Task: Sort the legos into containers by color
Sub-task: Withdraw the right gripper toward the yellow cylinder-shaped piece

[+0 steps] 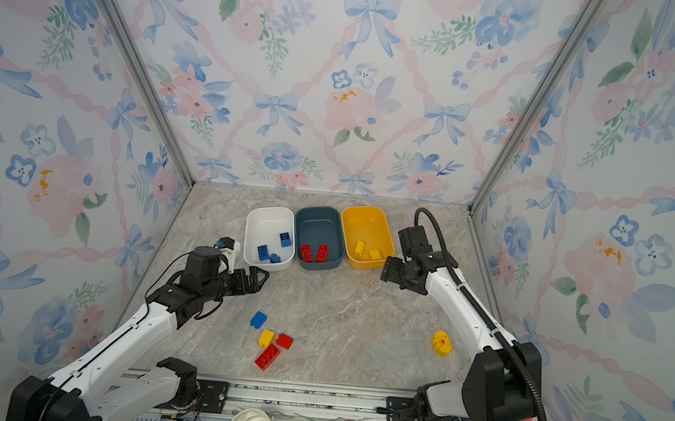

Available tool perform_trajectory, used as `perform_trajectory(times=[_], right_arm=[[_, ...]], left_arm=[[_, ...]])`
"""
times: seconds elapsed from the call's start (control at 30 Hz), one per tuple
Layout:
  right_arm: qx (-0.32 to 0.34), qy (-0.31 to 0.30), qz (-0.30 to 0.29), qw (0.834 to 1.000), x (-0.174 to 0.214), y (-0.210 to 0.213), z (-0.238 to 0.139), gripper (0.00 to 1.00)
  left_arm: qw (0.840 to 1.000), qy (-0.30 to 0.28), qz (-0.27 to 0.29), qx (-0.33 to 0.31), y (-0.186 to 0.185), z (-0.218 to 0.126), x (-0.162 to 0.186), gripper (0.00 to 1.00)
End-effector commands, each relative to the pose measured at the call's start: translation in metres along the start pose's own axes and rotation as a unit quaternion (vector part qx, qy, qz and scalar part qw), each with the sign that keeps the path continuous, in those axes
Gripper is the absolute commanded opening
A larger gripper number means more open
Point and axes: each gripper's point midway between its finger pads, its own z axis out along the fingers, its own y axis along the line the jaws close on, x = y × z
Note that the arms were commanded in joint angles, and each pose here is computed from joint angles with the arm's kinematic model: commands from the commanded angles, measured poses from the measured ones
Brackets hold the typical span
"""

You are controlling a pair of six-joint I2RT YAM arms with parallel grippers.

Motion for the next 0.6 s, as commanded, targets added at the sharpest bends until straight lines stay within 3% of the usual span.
perform_trajectory(times=[0.0,0.4,0.57], right_arm=[[0.033,0.028,0.031,0.999,0.026,-0.029,0.0,0.88],[0.088,0.08,0.157,0.98,0.073,-0.104,0.009,1.0],[0.097,0.092,0.211,0.968,0.085,-0.126,0.01,0.97]], left_arm=[[1.0,0.008,0.011,0.007,-0.001,0.004,0.006,0.98],[1.0,0.015,0.013,0.006,-0.001,0.006,0.009,0.98],[1.0,0.016,0.013,0.006,-0.001,0.006,0.01,0.98]])
